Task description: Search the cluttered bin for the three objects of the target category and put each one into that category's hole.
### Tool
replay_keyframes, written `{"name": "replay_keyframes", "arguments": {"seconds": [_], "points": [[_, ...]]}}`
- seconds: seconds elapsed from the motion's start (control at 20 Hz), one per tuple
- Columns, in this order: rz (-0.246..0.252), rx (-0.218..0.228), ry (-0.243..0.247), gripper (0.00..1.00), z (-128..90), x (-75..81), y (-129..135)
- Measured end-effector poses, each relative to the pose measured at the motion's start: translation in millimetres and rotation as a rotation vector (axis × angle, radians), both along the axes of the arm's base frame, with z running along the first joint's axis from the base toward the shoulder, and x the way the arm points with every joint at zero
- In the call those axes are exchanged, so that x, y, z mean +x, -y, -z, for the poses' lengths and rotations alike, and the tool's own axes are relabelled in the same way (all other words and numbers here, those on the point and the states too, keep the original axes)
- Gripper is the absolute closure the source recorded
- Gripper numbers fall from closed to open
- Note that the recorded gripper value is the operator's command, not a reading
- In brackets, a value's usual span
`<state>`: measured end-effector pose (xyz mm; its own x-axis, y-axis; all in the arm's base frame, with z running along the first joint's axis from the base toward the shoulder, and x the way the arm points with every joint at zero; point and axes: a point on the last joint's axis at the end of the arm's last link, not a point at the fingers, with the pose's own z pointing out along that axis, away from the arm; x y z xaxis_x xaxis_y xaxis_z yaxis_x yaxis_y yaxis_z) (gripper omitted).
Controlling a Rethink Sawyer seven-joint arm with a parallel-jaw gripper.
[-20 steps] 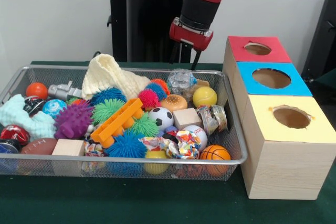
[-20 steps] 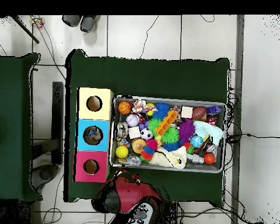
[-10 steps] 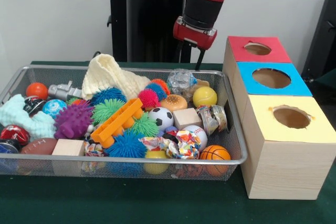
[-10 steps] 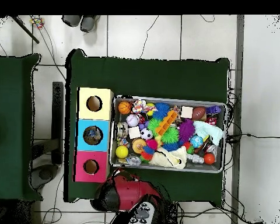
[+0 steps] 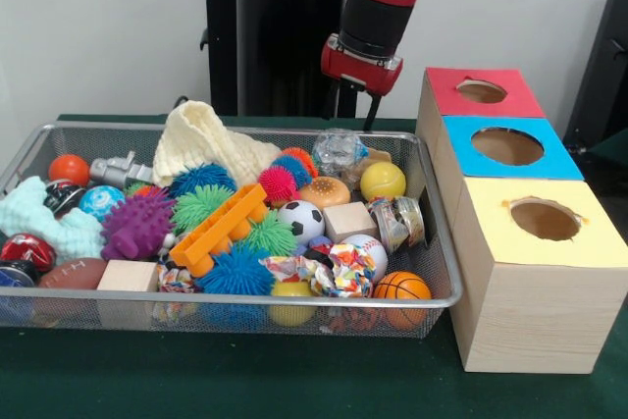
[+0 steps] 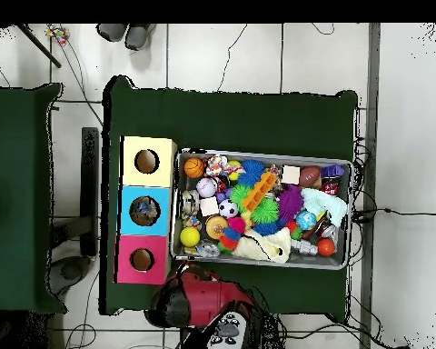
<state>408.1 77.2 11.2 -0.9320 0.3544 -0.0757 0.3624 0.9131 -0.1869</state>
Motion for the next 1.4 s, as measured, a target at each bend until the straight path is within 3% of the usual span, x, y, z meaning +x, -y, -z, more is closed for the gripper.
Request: {"name": "replay_keyframes", "arguments": {"seconds": [0.7,0.95,1.4], "points": [[0.018,0.025,-0.034,0.00,-9.4,4.8,10.0],[0.015,0.035,-0.021,0.00,-21.8,17.3,5.0],[-0.011,0.030,0.052,0.00,-31.7,52.2,-0.1]]}}
